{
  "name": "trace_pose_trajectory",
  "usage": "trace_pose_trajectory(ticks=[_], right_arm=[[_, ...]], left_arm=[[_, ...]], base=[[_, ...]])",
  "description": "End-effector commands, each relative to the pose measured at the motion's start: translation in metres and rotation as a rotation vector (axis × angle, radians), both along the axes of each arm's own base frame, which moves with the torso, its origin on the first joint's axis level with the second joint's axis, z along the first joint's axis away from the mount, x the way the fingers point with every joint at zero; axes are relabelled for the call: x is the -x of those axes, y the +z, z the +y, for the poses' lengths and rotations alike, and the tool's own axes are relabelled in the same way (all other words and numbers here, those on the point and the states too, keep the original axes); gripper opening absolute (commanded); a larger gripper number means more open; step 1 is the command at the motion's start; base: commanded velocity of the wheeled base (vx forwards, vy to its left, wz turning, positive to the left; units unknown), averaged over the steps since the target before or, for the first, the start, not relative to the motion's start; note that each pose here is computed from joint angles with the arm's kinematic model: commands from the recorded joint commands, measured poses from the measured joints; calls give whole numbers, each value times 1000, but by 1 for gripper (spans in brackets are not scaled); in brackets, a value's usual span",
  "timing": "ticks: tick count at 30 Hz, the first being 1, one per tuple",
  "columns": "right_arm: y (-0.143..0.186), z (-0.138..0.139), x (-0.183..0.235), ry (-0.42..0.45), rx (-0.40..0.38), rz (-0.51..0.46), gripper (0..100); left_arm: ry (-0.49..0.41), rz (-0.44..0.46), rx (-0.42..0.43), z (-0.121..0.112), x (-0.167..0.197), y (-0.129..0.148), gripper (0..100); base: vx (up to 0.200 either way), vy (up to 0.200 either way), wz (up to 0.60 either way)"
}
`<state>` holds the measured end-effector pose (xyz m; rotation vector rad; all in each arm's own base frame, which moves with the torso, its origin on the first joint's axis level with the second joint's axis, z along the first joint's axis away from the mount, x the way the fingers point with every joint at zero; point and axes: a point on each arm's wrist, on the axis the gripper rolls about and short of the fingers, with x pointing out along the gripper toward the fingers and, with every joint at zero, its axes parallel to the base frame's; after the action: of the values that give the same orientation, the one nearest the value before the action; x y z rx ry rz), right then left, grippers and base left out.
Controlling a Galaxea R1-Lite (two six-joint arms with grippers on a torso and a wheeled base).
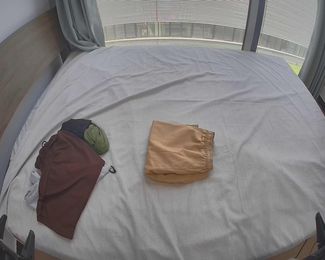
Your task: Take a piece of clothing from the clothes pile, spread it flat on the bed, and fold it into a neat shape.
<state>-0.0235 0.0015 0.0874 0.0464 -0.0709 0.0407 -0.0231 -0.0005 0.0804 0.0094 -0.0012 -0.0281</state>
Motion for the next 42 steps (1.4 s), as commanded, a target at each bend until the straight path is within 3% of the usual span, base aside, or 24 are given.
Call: trace_pose_trajectory(ticks=[1,2,3,4,5,6,7,9,17,21,23,24,26,31,35,36,39,40,42], right_arm=[[-4,-5,0,-238,121,15,100],[-4,-4,0,-209,197,12,100],[-4,-4,0,-187,205,8,100],[-4,0,0,-42,247,-9,100],[-4,1,0,6,247,-14,100],[-5,0,0,-3,213,-7,100],[-5,-1,0,-31,116,6,100],[-5,0,0,-15,17,19,100],[-5,0,0,17,37,15,100],[-5,2,0,101,21,12,100],[-5,2,0,82,23,11,100],[-6,0,0,-13,28,26,100],[-6,-2,1,-101,28,81,100],[-5,-2,3,-109,39,76,100],[3,-1,1,-47,215,-50,100],[-3,0,0,-36,219,-22,100],[-6,-2,0,-74,121,27,100],[-6,-2,0,-84,33,32,100],[-5,-1,0,-52,-37,34,100]], left_arm=[[-1,6,0,0,0,-5,100],[0,6,2,0,0,-5,100],[0,6,2,0,0,-5,100],[-1,6,2,0,0,-5,100],[0,6,0,0,0,-5,100],[-1,6,0,0,0,-5,100],[0,6,0,0,0,-5,100],[0,6,0,0,0,-5,100],[-1,6,0,0,0,-5,100],[0,6,0,0,0,-5,100],[0,6,0,0,0,-5,100],[-1,6,0,0,0,-5,100],[-1,6,2,0,0,-5,100],[-1,6,0,0,0,-5,100],[0,6,0,0,0,-5,100],[0,6,2,0,0,-5,100],[0,6,0,0,0,-5,100],[0,6,2,0,0,-5,100],[0,6,0,0,0,-5,100]], base=[[0,0,0],[0,0,0],[0,0,0],[0,0,0],[0,0,0],[0,0,0],[0,0,0],[0,0,0],[0,0,0],[0,0,0],[0,0,0],[0,0,0],[0,0,0],[0,0,0],[0,0,0],[0,0,0],[0,0,0],[0,0,0],[0,0,0]])
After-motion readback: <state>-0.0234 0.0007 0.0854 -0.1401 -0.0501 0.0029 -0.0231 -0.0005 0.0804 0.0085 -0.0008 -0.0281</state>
